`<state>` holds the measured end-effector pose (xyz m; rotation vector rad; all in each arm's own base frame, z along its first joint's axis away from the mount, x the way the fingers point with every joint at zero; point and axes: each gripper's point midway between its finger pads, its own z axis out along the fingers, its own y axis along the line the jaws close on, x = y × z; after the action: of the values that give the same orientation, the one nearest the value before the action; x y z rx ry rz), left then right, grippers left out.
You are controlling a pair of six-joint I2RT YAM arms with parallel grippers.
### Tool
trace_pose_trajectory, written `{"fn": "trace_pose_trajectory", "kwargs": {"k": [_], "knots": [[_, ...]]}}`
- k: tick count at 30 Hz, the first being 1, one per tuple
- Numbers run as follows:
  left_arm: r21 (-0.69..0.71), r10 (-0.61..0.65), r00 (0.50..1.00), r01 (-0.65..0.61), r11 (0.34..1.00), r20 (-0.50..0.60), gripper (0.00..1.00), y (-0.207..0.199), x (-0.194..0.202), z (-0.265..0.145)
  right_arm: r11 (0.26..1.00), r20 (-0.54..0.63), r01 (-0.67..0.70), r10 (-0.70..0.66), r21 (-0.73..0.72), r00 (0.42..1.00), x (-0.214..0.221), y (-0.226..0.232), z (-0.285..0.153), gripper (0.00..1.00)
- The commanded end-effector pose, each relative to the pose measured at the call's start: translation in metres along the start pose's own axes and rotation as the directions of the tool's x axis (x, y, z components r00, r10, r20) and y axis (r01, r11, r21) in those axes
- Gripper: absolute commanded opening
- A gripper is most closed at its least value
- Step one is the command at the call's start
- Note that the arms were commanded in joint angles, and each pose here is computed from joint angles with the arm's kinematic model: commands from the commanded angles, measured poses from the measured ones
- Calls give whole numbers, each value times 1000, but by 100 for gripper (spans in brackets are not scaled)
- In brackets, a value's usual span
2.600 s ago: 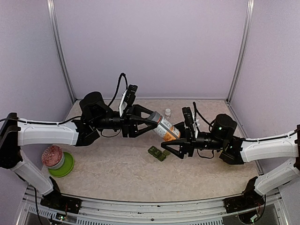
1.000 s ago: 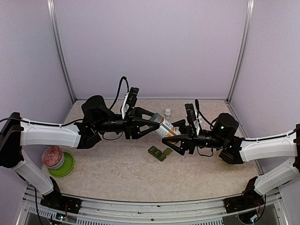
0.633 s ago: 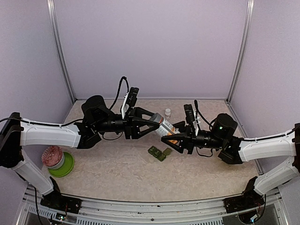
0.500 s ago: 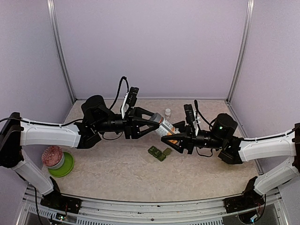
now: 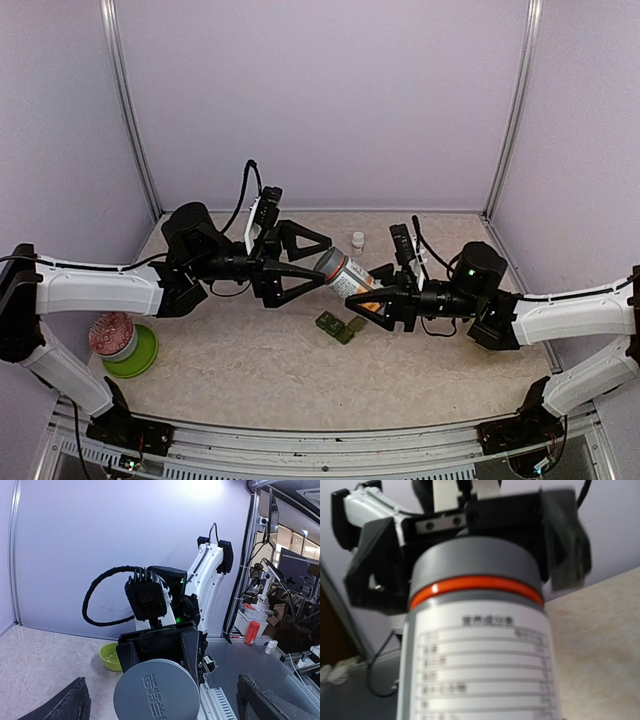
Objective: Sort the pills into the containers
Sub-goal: Pass from the left arm to the right, then unscrew the lid of the pill bottle from the pill bottle.
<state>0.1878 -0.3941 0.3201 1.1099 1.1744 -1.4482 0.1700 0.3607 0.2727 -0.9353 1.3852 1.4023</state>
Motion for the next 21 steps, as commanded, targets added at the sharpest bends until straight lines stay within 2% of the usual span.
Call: {"fn": "trace_pose_trajectory", "kwargs": {"k": [1, 7, 10, 14, 16, 18, 21], "knots": [[76, 142, 990, -144, 987, 22, 99, -19, -14, -7, 992, 10, -58, 59, -111, 998, -18, 19, 4, 22], [155, 179, 984, -172, 973, -27, 98, -22, -4, -2, 977, -9, -100, 100, -191, 995, -21, 30, 7, 22], [172, 171, 984, -162, 972, -41, 92, -21, -2, 0, 972, -21, -115, 113, -203, 993, -20, 32, 9, 22], [172, 170, 985, -163, 972, -32, 76, -21, -3, 0, 973, -28, -123, 119, -197, 992, -16, 29, 10, 22], [174, 161, 986, -153, 973, -33, 59, -20, -2, 1, 973, -30, -125, 121, -197, 992, -15, 28, 11, 22], [166, 150, 988, -142, 976, -36, 45, -18, 0, 1, 973, -28, -125, 122, -192, 992, -14, 26, 11, 22], [142, 119, 992, -114, 983, -31, 38, -15, 1, -1, 979, -27, -112, 109, -170, 994, -12, 22, 11, 22]]}}
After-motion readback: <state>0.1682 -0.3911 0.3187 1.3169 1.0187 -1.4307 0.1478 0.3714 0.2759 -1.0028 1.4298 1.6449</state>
